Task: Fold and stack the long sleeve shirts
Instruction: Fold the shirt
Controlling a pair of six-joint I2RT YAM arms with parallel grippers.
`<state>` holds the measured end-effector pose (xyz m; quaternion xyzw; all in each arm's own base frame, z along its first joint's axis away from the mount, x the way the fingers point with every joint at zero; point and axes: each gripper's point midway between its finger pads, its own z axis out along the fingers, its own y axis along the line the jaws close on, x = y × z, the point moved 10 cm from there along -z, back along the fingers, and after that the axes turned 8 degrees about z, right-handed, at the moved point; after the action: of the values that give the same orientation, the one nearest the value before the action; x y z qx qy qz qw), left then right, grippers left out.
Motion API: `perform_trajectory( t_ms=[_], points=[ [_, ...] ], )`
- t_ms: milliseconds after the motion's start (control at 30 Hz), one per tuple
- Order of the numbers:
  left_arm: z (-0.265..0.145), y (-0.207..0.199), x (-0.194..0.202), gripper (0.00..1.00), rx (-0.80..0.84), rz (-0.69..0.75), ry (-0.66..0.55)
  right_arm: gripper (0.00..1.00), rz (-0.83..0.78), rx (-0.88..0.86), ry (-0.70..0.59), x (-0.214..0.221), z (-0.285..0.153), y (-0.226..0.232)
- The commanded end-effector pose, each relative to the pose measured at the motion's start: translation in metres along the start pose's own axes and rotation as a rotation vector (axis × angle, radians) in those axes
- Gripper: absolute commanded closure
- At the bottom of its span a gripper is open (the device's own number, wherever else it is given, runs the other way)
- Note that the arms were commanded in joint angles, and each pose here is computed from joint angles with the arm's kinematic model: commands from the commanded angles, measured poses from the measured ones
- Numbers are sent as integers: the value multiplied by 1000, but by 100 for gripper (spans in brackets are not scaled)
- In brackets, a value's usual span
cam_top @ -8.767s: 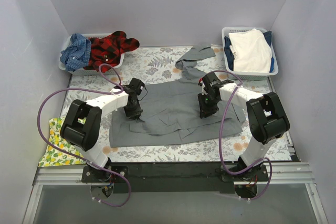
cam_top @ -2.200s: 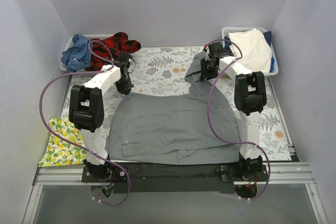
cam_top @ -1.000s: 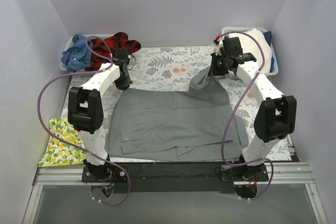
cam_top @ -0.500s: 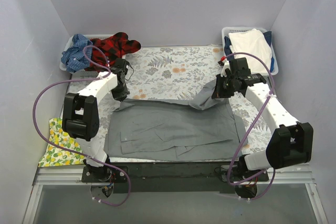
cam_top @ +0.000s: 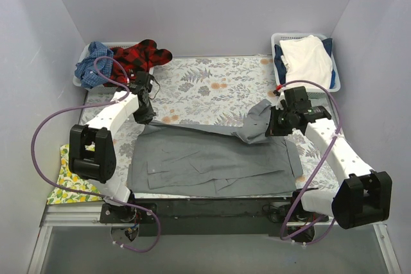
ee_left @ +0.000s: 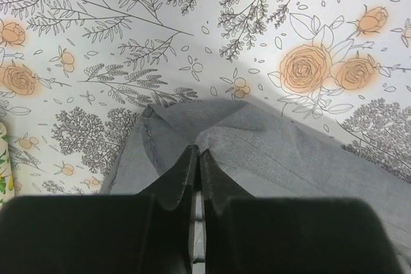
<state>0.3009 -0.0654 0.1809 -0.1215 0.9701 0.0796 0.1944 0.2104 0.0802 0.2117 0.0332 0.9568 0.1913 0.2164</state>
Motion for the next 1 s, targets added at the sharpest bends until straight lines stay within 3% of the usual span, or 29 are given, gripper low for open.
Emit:
perform_trajectory(
  t_ms=[0, 533, 667, 733, 800, 967],
  points=[
    [-29, 8, -4, 100, 31, -28, -53, 99, 40, 49, -15, 8, -4, -6],
    [-18, 23, 47, 94, -13, -43, 77, 99, 60, 93, 37, 32, -6, -17],
    [-20, 29, 52, 75, -52, -56, 79, 99, 60, 105, 57, 39, -6, -20],
    [-25, 34, 53, 51, -90, -64, 66, 99, 58, 108, 62, 41, -6, -21],
    [-32, 37, 49, 41, -109, -84, 29, 99, 61, 118, 75, 45, -5, -23],
    [-34, 30, 53, 36, -24, -102, 66, 99, 58, 137, 90, 50, -3, -27]
  ],
)
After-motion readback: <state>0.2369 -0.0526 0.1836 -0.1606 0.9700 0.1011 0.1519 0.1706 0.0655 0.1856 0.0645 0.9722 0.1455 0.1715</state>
